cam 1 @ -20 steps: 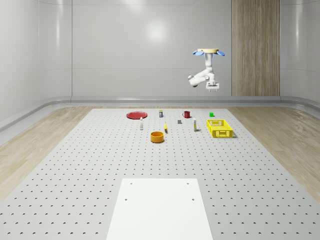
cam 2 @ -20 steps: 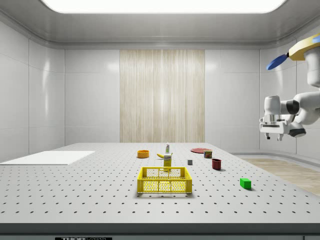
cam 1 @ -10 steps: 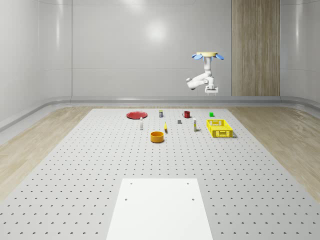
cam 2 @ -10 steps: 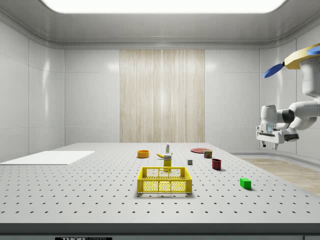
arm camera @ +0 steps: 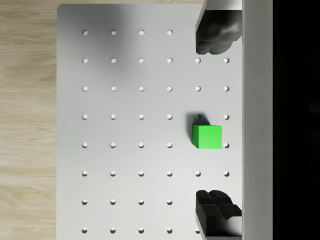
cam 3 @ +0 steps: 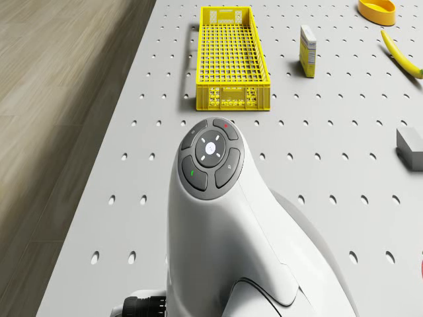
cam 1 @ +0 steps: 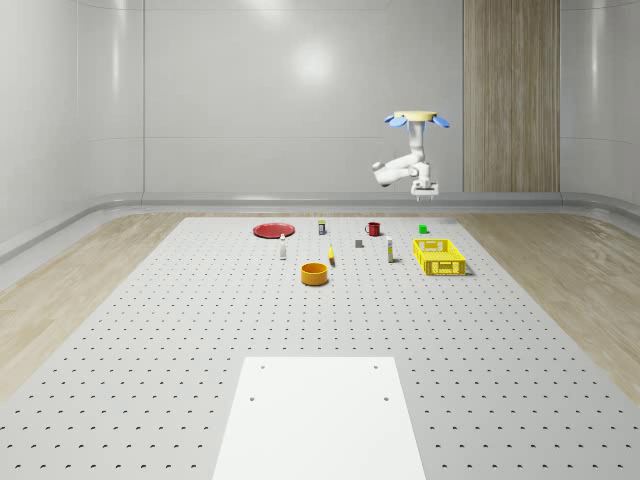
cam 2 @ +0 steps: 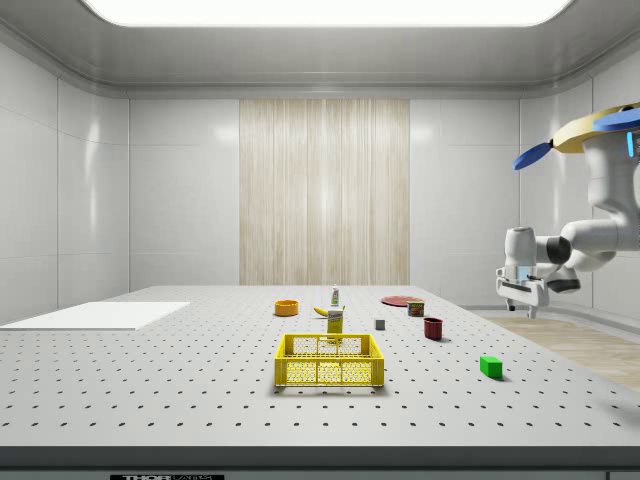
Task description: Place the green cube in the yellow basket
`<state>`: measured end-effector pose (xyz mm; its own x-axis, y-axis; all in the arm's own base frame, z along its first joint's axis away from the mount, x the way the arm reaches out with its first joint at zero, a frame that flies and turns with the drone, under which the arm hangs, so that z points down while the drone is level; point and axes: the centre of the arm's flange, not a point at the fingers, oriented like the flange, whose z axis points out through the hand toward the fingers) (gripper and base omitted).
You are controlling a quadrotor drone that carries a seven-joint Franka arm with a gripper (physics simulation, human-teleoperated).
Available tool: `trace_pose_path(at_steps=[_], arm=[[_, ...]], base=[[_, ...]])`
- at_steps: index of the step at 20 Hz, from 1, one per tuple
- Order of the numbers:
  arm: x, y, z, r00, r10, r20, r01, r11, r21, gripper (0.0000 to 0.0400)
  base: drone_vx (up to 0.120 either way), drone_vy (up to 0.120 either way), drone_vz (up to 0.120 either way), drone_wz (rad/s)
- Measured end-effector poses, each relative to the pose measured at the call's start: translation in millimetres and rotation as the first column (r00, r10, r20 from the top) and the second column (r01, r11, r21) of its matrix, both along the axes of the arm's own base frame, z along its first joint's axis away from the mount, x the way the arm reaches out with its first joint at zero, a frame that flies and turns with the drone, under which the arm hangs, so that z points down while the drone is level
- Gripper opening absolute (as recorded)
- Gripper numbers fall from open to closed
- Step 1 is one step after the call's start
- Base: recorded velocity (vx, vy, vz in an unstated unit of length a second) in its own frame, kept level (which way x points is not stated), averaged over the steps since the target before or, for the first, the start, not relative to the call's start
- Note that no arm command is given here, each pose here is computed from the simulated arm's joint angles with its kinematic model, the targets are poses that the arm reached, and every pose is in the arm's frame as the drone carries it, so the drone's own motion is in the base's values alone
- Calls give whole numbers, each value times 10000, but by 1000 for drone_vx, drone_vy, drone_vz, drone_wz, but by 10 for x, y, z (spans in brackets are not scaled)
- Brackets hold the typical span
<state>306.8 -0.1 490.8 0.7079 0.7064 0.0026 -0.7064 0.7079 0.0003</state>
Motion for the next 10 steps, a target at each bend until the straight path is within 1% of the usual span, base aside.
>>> trace_pose_path(at_steps=[1,4,5,6,10], arm=[[0,0,0,10000,0,0,0,10000,-1,400],[0,0,0,10000,1,0,-1,10000,-4,400],[0,0,0,10000,1,0,-1,10000,-4,400],[0,0,0,10000,1,0,-1,10000,-5,400],[0,0,0,10000,2,-1,-2,10000,-6,400]], base=[[120,-40,-120,0],[120,-120,-120,0],[120,0,-80,0],[0,0,0,0],[0,0,-120,0]])
